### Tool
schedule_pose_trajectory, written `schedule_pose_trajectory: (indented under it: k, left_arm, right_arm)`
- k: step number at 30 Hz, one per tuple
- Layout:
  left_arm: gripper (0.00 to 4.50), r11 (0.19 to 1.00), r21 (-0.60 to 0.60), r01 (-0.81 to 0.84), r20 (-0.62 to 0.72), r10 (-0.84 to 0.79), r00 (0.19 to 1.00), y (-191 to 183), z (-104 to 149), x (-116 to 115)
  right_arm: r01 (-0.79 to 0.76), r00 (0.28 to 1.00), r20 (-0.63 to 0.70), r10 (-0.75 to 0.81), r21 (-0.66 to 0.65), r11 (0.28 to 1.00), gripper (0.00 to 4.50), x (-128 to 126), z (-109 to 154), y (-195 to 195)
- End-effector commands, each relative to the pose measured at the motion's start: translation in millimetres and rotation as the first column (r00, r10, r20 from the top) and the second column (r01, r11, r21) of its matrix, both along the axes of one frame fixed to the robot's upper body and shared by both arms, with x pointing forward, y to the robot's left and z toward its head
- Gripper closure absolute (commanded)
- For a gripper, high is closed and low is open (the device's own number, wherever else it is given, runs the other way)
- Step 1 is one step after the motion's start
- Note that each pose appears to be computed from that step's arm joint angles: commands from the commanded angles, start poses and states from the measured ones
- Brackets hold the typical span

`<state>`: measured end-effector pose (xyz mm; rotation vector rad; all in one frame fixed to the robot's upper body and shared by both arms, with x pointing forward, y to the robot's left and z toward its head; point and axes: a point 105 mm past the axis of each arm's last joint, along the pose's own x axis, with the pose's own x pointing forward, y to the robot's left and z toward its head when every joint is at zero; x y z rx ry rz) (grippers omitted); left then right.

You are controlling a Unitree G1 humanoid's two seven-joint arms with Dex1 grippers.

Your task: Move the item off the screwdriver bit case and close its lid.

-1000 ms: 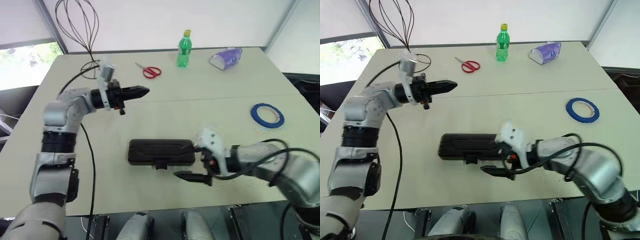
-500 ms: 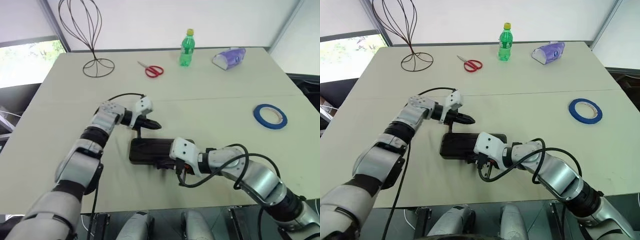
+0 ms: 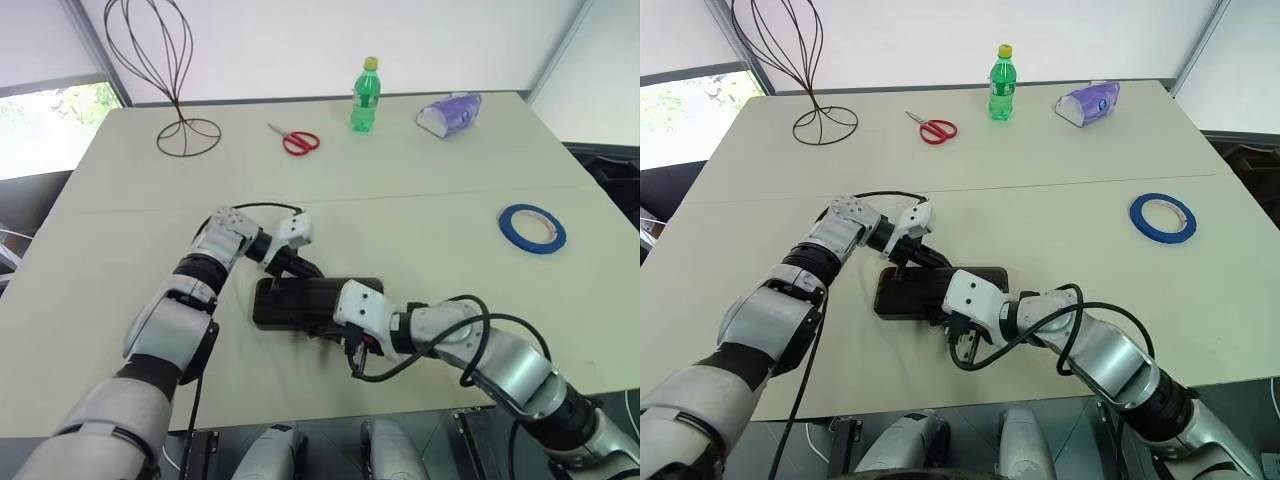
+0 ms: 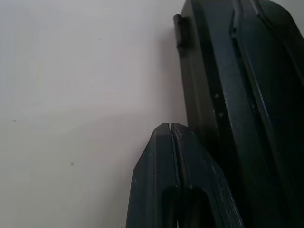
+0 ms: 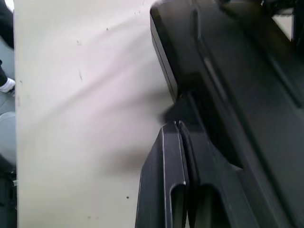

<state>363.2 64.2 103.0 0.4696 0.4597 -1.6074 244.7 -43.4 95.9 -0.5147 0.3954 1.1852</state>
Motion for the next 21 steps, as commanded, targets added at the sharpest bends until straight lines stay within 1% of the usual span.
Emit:
schedule_pose_trajectory:
  k: [1,5,12,16,18,21]
  left_arm:
    - [4.50,0.998,0.006,0.068,-0.021,-0.068,0.997,-2,0,-9]
    - [4.50,0.994,0.025,0.107,-0.040,-0.106,0.994,1,-7,-18]
    - [4.50,0.990,0.023,0.139,-0.054,-0.137,0.989,0,-18,-32]
    - [4.50,0.987,0.000,0.160,-0.081,-0.160,0.984,-4,-22,-45]
    - [4.50,0.987,-0.007,0.162,-0.088,-0.162,0.983,-5,-23,-49]
    - [4.50,0.988,-0.031,0.153,-0.102,-0.155,0.983,-7,-22,-52]
  right_arm:
    - [-0.004,0.999,0.038,0.005,-0.033,0.999,4.44,5,-7,1]
    - [0.028,0.998,0.062,-0.024,-0.059,0.998,4.44,14,-14,-4]
    - [0.070,0.993,0.104,-0.062,-0.067,0.995,4.44,26,-10,-6]
    - [0.148,0.980,0.148,-0.133,-0.099,0.984,4.44,40,-11,-13]
    - [0.195,0.970,0.170,-0.175,-0.106,0.975,4.44,48,-9,-17]
    - [0.230,0.961,0.187,-0.205,-0.128,0.965,4.44,53,-10,-22]
